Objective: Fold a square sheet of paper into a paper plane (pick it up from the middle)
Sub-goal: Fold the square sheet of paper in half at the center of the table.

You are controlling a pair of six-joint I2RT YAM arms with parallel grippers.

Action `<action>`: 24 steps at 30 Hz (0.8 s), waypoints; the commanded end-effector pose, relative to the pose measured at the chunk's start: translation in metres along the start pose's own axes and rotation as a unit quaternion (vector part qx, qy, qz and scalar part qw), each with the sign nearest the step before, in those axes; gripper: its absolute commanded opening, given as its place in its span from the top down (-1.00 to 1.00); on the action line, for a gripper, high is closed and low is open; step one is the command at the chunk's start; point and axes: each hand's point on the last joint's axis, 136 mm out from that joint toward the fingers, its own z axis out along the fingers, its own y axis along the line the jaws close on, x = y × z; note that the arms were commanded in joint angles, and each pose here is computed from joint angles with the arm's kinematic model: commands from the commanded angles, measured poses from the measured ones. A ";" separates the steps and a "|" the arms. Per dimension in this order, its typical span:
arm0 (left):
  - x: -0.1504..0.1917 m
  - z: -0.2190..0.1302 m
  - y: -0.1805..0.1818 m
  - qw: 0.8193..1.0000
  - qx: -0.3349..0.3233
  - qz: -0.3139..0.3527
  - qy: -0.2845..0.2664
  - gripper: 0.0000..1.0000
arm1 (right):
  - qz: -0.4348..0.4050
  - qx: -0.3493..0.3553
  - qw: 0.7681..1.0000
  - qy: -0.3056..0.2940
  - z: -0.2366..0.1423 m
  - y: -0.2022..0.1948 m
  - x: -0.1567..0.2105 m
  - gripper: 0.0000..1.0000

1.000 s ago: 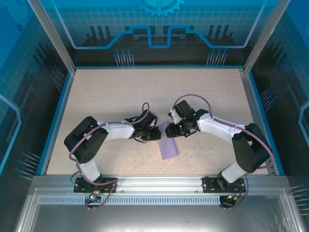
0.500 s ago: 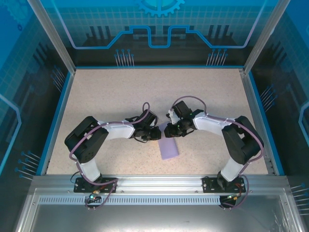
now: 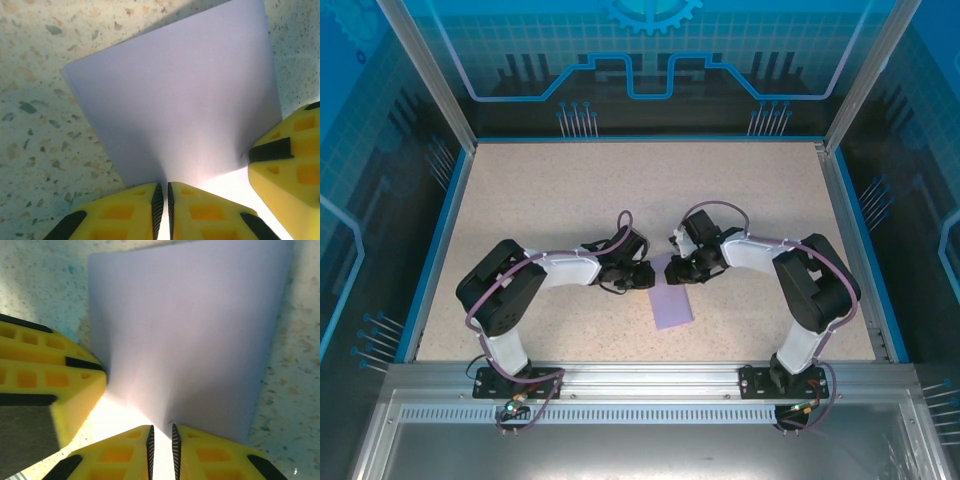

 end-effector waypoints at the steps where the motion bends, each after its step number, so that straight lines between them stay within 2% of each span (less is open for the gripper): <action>1: 0.029 0.014 0.048 0.995 -0.094 -0.001 0.046 0.66 | 0.009 0.009 1.000 0.013 0.007 -0.015 0.009 0.59; 9: 0.029 0.016 0.048 0.994 -0.095 0.000 0.048 0.67 | 0.014 0.000 1.000 0.017 0.006 -0.016 0.016 0.58; 16: 0.029 0.017 0.047 0.994 -0.094 0.004 0.050 0.66 | -0.001 -0.052 0.998 -0.035 -0.015 0.018 -0.019 0.60; 24: 0.029 0.017 0.048 0.994 -0.093 0.004 0.051 0.66 | 0.002 -0.033 0.999 -0.027 -0.002 0.009 -0.032 0.60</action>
